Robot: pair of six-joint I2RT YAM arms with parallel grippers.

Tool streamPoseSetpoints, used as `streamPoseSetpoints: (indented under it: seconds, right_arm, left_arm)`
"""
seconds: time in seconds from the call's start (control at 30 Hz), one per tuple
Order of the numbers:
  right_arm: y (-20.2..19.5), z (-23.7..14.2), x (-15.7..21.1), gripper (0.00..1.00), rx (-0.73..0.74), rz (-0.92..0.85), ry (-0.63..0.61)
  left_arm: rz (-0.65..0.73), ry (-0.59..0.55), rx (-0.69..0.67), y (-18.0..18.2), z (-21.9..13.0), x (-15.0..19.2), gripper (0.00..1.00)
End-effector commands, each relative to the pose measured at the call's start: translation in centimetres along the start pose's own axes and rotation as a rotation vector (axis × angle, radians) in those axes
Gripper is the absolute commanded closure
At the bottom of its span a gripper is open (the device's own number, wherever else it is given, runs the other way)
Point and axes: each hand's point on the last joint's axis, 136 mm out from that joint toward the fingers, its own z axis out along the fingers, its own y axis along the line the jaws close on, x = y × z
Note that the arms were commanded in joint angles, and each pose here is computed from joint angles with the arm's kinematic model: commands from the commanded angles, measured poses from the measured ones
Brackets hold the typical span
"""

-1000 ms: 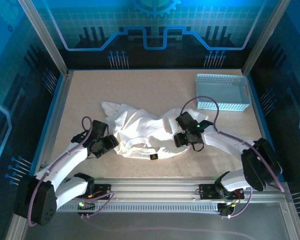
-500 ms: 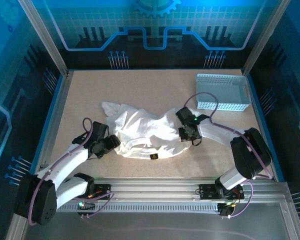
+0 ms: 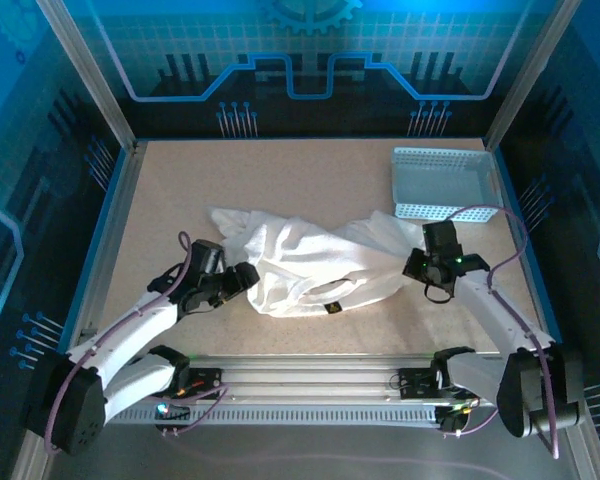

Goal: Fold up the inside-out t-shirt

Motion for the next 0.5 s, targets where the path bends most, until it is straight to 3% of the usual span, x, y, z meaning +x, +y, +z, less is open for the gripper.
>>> streamPoseSetpoints:
  seconds: [0.0,0.2,0.3,0.37,0.47]
  right_arm:
    - [0.0,0.6,0.8,1.00,-0.039,0.069,0.036]
    - [0.8,0.6,0.9,1.00,-0.083,0.041,0.047]
    - [1.4,-0.3,0.2,1.00,-0.105,0.009,0.028]
    - [1.6,-1.1,-0.4,1.00,-0.112,-0.013,0.007]
    - [2.2,-3.0,-1.5,1.00,-0.139,-0.049,-0.044]
  left_arm:
    - [-0.033,-0.012,-0.034,0.3,0.5,-0.4,0.25]
    - [-0.017,0.006,0.066,-2.8,2.4,-1.1,0.40]
    - [0.001,0.014,0.066,-3.6,3.4,-1.4,0.52]
    - [0.011,0.025,0.051,-3.7,3.9,-1.6,0.65]
    - [0.044,0.007,0.028,-4.4,3.1,-2.6,0.92]
